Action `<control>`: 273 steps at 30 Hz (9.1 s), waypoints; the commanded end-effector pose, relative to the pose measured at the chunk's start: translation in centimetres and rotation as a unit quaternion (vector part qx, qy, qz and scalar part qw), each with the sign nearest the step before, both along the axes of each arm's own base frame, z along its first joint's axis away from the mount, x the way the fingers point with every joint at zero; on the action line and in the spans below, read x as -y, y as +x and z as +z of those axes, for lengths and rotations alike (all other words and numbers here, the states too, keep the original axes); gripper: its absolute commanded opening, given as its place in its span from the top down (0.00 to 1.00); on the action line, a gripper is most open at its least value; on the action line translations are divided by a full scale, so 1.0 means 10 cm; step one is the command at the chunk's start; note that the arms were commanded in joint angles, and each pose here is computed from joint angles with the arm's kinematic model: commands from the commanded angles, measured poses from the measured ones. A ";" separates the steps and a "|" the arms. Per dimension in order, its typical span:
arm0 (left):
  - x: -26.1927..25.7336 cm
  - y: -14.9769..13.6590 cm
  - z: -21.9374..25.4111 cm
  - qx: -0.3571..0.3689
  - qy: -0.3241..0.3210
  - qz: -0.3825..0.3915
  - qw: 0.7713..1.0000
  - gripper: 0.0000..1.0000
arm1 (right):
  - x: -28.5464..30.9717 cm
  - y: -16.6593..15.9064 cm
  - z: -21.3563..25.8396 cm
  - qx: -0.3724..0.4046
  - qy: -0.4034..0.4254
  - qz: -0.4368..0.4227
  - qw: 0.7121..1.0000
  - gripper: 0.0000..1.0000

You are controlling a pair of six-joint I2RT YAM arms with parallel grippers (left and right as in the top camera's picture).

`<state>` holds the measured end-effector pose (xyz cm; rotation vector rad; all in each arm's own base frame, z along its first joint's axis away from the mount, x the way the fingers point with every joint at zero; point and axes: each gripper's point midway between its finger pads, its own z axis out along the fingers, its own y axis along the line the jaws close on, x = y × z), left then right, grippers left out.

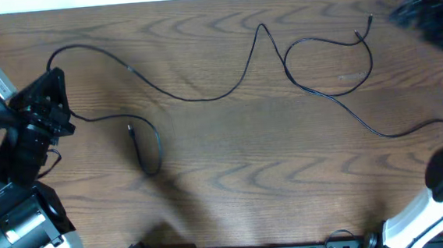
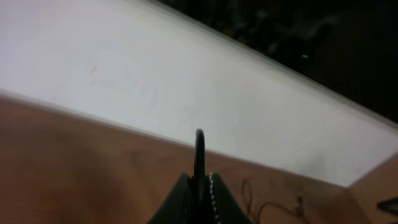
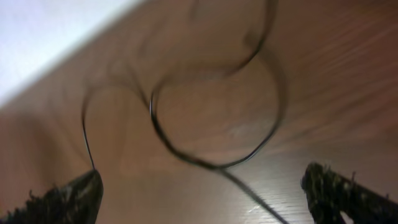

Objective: Untangle cables

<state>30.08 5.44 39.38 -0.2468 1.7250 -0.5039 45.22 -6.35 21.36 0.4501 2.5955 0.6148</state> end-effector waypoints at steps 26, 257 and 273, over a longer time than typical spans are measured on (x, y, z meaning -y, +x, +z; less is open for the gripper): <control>1.62 0.10 -1.43 -0.181 0.085 -0.367 0.908 0.92 | -1.56 -0.41 -1.31 -0.139 -0.224 0.420 0.868 0.05; 0.86 0.31 -1.94 -0.305 0.236 -0.169 0.907 0.41 | -3.83 -1.00 -1.88 0.224 -0.144 0.669 0.694 0.23; 0.87 0.27 -1.97 -0.314 0.233 -0.172 0.904 0.41 | -3.77 -0.53 -0.52 0.297 -0.131 0.506 0.799 0.99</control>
